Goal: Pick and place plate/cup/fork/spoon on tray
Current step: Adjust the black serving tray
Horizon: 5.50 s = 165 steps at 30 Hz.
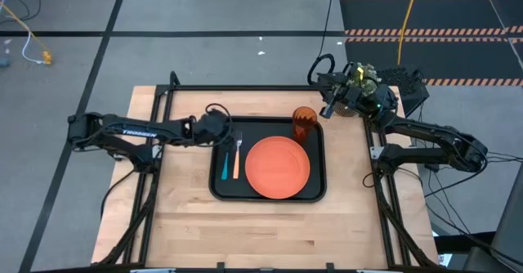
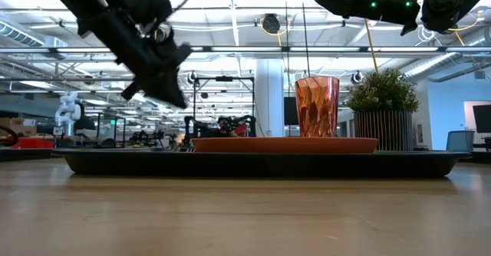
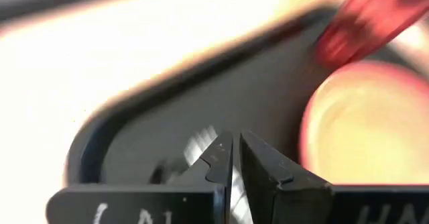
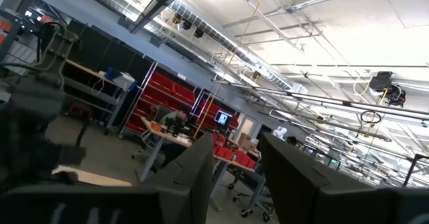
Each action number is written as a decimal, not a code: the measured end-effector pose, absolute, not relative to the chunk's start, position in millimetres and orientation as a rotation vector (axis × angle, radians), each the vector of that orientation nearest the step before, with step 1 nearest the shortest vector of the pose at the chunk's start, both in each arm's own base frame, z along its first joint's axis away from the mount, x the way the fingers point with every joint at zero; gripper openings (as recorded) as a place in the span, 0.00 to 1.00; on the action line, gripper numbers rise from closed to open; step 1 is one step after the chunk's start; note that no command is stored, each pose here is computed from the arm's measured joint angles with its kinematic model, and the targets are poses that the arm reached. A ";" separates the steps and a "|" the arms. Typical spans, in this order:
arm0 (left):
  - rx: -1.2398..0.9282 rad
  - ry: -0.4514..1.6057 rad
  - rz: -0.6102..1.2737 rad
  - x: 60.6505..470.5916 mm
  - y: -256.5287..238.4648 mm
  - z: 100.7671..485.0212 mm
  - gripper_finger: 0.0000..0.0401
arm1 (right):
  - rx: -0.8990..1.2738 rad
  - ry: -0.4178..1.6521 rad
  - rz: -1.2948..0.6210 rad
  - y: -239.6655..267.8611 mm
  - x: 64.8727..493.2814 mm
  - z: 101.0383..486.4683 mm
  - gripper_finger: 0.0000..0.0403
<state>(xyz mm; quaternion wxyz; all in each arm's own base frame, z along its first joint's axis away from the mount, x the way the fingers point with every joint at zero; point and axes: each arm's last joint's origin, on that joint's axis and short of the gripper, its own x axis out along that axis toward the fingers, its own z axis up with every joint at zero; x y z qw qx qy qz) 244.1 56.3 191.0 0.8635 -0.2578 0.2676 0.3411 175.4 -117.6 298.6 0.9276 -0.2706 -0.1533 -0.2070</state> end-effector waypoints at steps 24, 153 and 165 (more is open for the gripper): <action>0.232 -0.223 0.175 246.6 53.8 274.5 0.08 | -0.421 -0.272 -0.375 -122.5 182.7 287.8 0.29; -0.419 0.869 0.424 196.9 175.6 131.2 0.08 | 0.327 0.708 -0.136 -32.8 140.9 218.6 0.29; -0.395 0.884 0.487 194.9 178.3 131.1 0.08 | 0.328 0.739 -0.135 -32.3 138.9 216.4 0.29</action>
